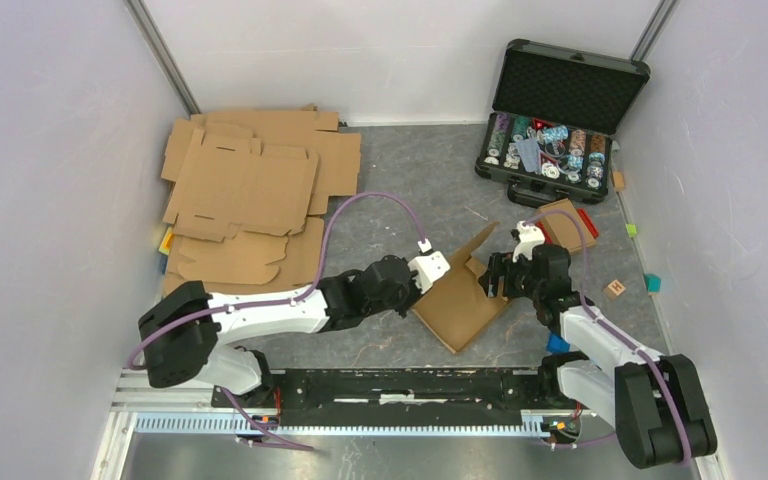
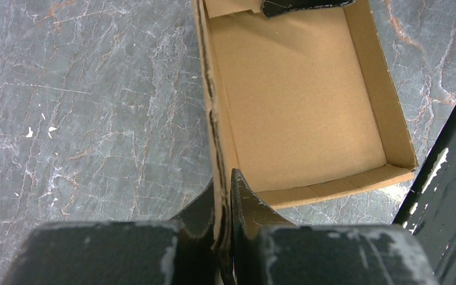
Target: Fold the paper box
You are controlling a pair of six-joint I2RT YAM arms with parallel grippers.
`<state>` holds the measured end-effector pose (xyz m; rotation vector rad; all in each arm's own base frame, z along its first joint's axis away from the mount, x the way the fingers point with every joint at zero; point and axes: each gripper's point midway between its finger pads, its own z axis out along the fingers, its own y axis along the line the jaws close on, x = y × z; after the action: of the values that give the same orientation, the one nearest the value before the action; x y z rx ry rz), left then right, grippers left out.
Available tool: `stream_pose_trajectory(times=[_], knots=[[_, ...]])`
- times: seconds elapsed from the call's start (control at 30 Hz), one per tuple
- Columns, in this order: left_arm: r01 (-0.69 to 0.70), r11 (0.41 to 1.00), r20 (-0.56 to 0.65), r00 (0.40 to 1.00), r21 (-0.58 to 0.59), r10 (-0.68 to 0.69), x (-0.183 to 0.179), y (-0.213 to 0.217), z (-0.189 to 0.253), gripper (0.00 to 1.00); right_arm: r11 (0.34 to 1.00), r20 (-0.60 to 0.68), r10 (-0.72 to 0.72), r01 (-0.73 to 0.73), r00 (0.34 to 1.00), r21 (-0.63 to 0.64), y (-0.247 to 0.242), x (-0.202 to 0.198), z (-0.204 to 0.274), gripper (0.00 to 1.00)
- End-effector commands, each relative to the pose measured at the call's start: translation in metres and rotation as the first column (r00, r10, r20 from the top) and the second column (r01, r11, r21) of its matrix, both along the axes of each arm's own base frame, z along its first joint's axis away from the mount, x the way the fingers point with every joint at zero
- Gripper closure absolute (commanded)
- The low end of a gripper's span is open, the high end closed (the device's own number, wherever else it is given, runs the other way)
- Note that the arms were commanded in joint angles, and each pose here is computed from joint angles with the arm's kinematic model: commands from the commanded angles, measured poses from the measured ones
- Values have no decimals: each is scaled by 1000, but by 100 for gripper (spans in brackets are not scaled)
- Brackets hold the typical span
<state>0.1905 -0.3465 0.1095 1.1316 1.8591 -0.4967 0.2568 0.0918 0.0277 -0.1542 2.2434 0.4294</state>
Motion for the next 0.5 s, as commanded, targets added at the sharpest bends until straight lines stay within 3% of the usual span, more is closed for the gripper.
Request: stream_pose_trajectory(times=[0.0,0.33,0.47], knots=[[47,999,36,998,1,-47,1,-12,9,90,999,34,-2,4,999,-53,-6,3,6,20],[41,999,32,999,12,-41,1,-11,4,90,998,-5,-15,15,1000,-68,-8,4,-1,39],[39,999,32,999,11,-40,2,-11,4,90,991,1,-79,79,997,-113,-20,7,0,23]])
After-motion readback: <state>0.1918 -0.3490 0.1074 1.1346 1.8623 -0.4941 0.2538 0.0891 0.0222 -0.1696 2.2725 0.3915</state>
